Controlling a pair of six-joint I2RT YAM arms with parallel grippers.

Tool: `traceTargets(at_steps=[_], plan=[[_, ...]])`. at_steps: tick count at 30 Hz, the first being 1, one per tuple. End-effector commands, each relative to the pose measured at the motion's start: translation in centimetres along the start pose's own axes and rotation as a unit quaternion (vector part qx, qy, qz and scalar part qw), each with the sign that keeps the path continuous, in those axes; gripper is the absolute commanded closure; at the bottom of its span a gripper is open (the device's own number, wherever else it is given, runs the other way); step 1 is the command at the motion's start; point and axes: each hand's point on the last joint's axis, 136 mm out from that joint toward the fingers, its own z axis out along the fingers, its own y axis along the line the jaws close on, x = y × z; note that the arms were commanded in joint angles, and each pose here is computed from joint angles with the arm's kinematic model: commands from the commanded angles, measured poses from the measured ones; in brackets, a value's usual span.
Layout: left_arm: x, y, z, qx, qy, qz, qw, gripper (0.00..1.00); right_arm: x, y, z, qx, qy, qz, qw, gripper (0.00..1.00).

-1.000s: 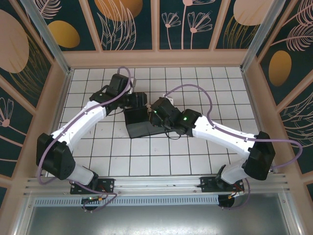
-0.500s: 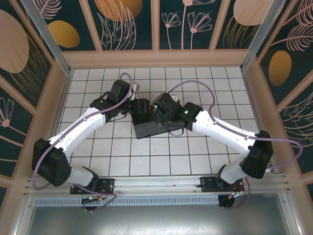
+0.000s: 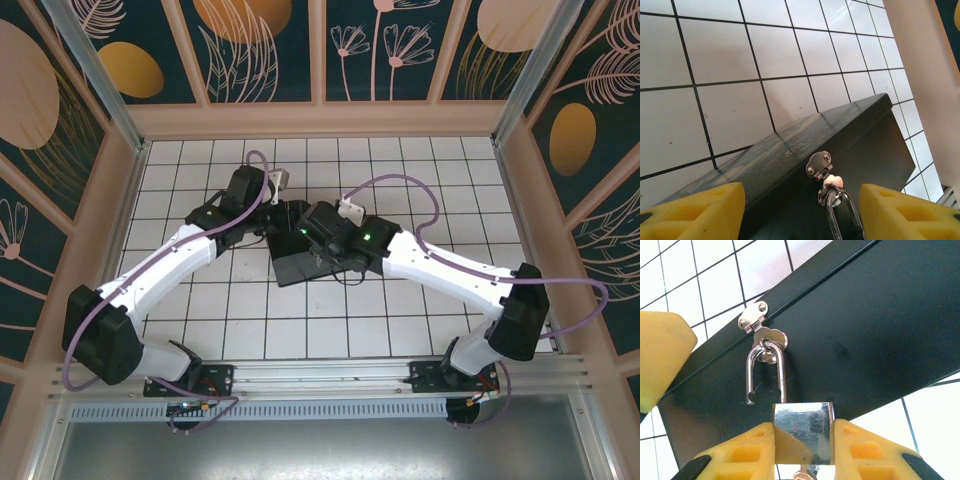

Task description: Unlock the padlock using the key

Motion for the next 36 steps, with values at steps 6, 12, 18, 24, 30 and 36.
traceTargets(at_steps=[6,12,18,24,30,36], plan=[[1.3,0.8,-1.2,-0.011,0.019,-0.013,1.0,0.36,-6.8,-4.8,2.4,0.053,-0.061,-0.008,0.997,1.0],[-1.8,2.0,-0.6,-0.004,-0.012,0.001,1.0,0.36,-9.4,-5.4,3.7,0.038,-0.067,-0.032,0.997,1.0],[-7.4,2.1,1.2,-0.029,-0.062,0.064,0.996,0.33,-10.3,-4.7,2.7,-0.004,-0.055,-0.061,0.997,1.0],[-10.9,0.4,6.1,0.037,-0.088,0.073,0.993,0.34,-10.6,-4.9,1.3,-0.005,-0.043,-0.053,0.998,1.0],[-10.0,-1.1,8.3,0.1,-0.063,0.081,0.99,0.37,-9.5,-5.7,3.0,0.001,-0.04,0.001,0.999,1.0],[-5.8,-4.5,7.4,0.146,-0.017,0.089,0.985,0.37,-9.2,-5.6,3.1,0.003,-0.071,0.055,0.996,1.0]])
